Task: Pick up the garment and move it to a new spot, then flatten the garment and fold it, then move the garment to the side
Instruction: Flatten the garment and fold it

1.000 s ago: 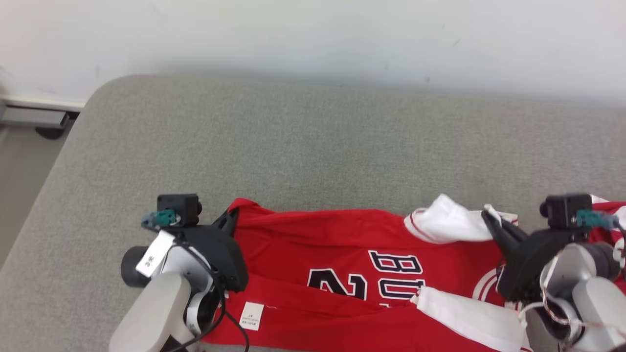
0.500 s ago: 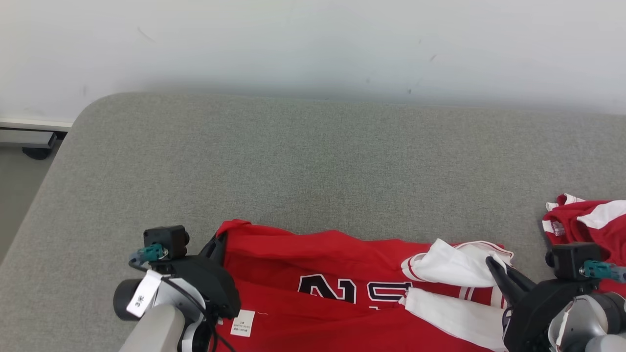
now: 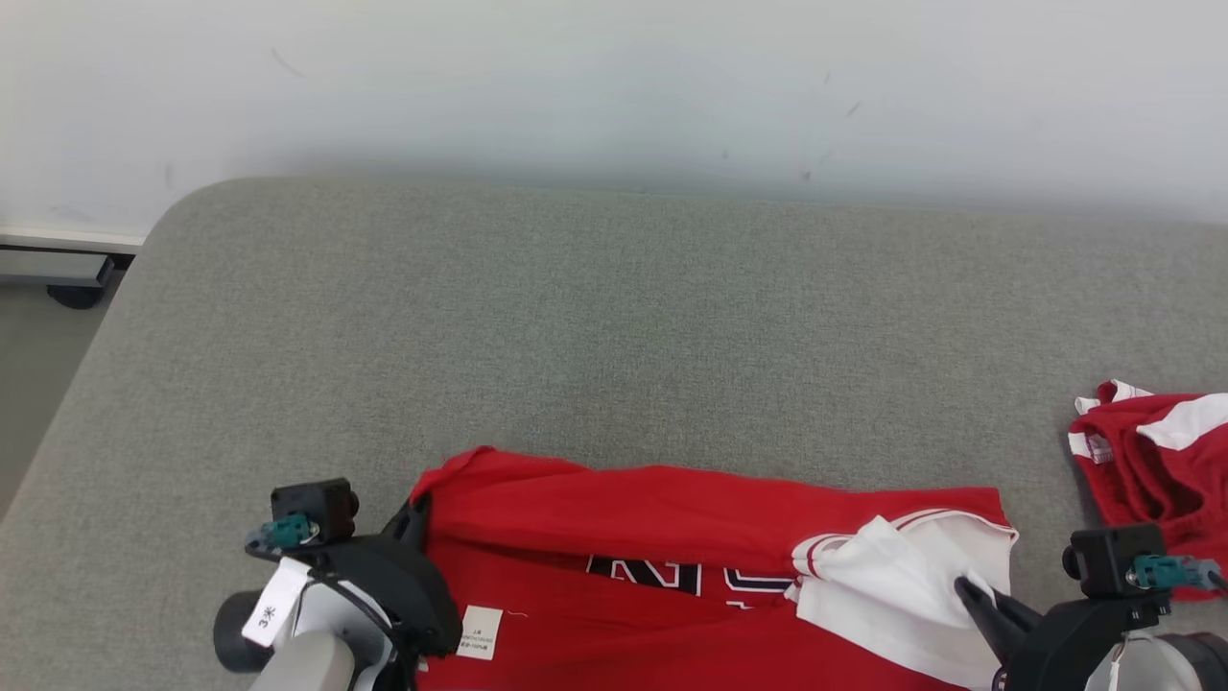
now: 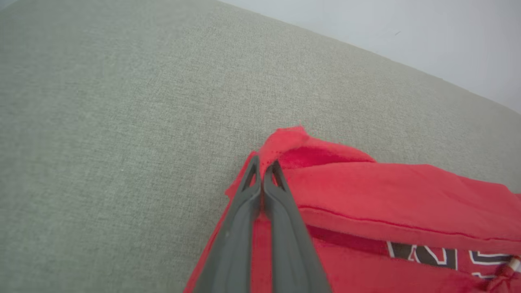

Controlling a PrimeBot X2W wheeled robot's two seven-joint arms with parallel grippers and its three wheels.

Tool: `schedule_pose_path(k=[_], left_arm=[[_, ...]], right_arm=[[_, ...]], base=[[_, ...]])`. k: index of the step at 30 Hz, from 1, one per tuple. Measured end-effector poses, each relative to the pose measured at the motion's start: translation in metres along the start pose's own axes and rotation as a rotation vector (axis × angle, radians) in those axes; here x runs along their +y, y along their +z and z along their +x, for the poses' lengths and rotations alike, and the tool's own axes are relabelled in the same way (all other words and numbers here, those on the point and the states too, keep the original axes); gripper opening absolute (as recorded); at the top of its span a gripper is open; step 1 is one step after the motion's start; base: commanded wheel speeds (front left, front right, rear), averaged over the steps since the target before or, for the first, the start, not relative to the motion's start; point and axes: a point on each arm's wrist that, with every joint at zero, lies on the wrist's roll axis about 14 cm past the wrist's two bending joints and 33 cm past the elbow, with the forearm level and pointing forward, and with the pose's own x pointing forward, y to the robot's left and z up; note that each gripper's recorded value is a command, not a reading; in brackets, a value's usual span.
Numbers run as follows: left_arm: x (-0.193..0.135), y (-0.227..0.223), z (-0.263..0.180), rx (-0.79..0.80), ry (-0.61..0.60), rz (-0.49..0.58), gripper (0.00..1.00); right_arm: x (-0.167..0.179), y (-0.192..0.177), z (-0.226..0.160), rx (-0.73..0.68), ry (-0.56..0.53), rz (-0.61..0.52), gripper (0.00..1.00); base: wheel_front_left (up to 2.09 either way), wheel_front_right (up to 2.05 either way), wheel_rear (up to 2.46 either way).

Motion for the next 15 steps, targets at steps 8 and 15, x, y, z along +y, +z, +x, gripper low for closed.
schedule_pose_path(k=[8, 15], left_arm=[[0.002, -0.019, -0.007, 0.061, 0.009, -0.02, 0.0], [0.005, -0.028, -0.01, 0.09, 0.02, -0.017, 1.0]], right_arm=[[-0.001, -0.026, -0.011, 0.109, -0.011, 0.001, 0.0], [-0.001, -0.036, -0.014, 0.156, -0.022, 0.008, 1.0]], base=[[0.0, 0.0, 0.0], [0.0, 0.0, 0.0]])
